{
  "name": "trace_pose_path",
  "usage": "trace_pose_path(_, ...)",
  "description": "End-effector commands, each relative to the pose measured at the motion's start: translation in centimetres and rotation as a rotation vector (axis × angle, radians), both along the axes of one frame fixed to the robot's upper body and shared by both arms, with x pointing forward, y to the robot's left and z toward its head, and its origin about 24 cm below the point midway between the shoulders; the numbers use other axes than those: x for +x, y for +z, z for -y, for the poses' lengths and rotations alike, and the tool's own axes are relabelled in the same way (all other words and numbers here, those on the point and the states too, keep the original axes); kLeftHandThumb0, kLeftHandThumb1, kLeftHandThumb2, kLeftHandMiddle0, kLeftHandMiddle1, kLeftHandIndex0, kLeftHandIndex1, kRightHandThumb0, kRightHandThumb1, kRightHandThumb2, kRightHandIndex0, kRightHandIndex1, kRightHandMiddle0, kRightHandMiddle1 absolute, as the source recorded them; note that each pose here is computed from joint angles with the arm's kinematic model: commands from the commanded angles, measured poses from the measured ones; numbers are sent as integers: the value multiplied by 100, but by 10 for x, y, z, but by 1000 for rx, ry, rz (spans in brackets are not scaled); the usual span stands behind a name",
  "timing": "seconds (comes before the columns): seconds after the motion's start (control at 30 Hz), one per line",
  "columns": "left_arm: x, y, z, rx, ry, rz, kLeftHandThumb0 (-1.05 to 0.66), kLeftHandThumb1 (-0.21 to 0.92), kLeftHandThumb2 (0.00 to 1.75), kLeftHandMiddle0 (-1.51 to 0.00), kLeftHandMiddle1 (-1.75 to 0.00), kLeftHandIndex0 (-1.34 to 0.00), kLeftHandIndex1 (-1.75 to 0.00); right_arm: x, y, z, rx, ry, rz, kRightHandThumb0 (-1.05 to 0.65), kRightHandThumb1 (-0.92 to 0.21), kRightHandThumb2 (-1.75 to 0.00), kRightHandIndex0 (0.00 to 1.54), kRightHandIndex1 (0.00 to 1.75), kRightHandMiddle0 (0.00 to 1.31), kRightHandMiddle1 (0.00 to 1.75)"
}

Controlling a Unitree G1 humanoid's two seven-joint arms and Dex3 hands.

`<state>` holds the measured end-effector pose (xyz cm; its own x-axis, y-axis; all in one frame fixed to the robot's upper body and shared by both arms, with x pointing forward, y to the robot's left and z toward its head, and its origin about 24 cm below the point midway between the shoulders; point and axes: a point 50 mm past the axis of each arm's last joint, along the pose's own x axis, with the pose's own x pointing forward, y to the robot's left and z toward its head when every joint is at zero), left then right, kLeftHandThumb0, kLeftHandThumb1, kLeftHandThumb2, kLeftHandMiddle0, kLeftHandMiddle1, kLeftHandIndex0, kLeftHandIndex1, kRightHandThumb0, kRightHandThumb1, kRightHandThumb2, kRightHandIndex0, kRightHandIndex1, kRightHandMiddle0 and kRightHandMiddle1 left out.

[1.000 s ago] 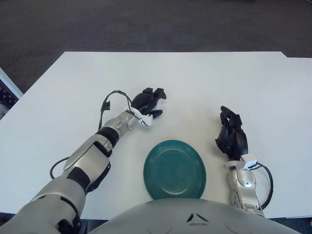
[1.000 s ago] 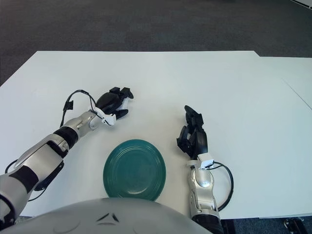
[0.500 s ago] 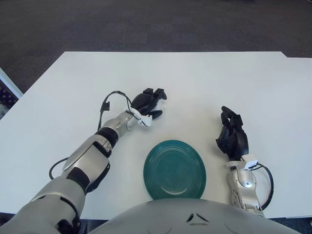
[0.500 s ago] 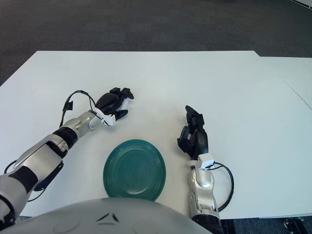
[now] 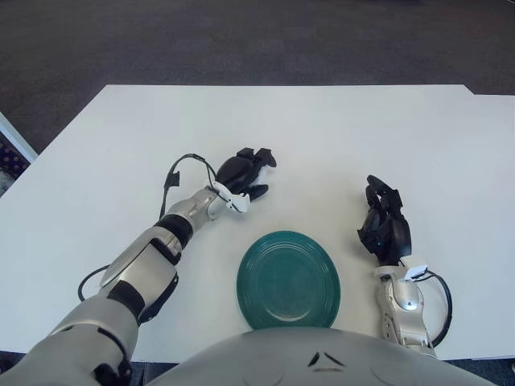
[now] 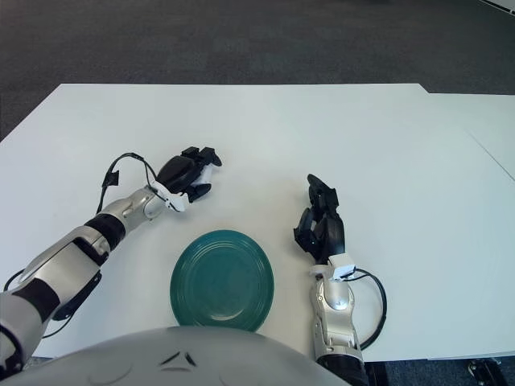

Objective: Put the charger into the plate.

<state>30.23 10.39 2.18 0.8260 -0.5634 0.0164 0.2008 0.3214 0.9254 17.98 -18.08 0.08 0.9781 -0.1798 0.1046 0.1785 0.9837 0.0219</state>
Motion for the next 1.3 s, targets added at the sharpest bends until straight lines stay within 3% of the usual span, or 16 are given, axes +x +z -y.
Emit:
trace_pose_path(0.0,-2,41,-5,-44,0,124,0,16,150,-70,-174,-52,-175,-29,-38,1,22,-40,-215,-81,-92,-94,25,1,0,75)
trace_pose_path(0.17,-4,67,-9,-60,-17,219,0,13,154,-72,-174,-55,-175,-29,-38,0,31,-46,-214,-81,-92,-93,25,1,0,77)
trace_pose_path(0.4,-4,84,-15,-52,-18,285,0,9,158,-75,-175,-58,-174,-29,-39,-1,33,-49,-223,-83,-92,-91,25,1,0,77)
trace_pose_path(0.7,-20,108,-4,-86,-74,359,0,12,155,-72,-175,-57,-173,-29,-40,0,20,-41,-234,-84,-92,-90,25,0,0,75)
trace_pose_path(1.27,-40,116,6,-118,-155,385,0,3,165,-79,-175,-63,-174,-29,-42,0,18,-29,-231,-85,-92,-92,25,1,0,74)
